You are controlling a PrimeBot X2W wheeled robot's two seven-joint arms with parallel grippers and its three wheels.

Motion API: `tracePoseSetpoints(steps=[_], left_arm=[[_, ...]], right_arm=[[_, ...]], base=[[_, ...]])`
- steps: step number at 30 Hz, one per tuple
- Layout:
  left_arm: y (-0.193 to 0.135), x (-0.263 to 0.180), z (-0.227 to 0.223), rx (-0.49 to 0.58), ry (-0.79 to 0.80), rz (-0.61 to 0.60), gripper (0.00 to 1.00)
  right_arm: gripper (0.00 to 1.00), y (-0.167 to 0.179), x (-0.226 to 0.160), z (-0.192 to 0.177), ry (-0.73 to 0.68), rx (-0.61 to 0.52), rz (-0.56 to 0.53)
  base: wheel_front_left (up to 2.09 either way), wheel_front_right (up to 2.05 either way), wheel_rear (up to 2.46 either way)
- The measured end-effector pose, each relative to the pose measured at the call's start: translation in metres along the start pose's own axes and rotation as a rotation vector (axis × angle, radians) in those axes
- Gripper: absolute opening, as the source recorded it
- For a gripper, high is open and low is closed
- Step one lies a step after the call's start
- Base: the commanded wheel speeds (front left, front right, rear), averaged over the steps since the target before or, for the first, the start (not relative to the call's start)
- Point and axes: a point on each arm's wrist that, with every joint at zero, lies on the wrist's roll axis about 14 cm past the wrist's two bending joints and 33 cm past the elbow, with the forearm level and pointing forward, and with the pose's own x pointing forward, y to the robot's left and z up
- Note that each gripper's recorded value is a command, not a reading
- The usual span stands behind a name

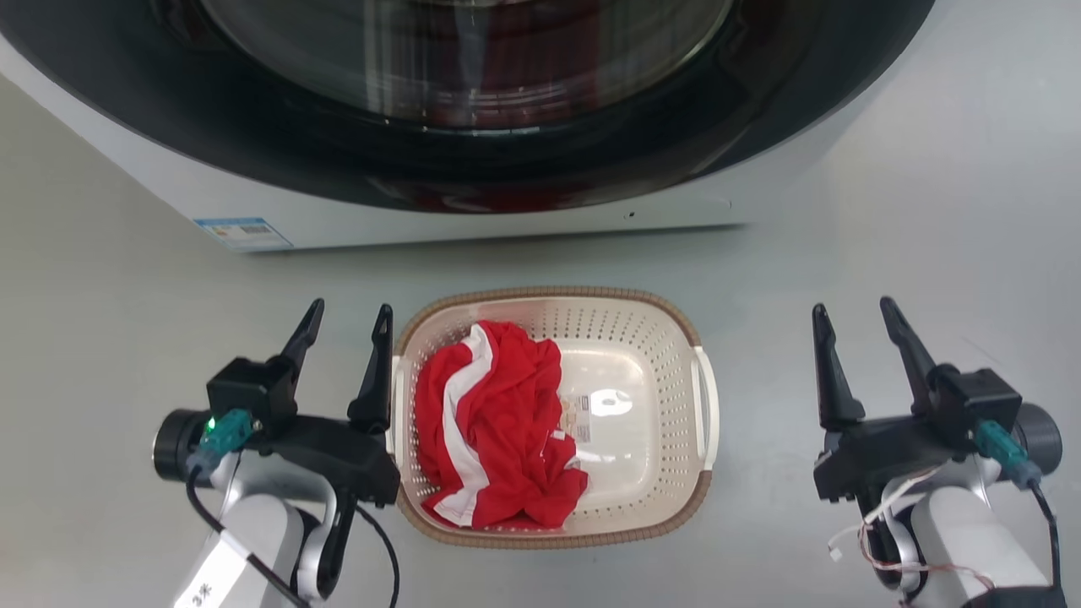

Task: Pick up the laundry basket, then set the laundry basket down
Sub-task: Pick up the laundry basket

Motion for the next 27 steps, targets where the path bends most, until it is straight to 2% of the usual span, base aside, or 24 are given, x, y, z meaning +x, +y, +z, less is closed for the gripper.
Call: tracePoseSetpoints(steps=[12,27], left_arm=[[0.012,0.049,-0.059,-0.023,0.163,0.003,1.00],[0.031,0.041,-0.156,-0.048,0.431,0.042,1.00]], right_arm=[[1.00,0.010,0.044,-0.058,0.145,0.015,0.050],[1.00,0.022,0.042,-0.138,0.355,0.047,0.080]], base=[[0.00,0.00,0.00],[0.00,0.00,0.00]])
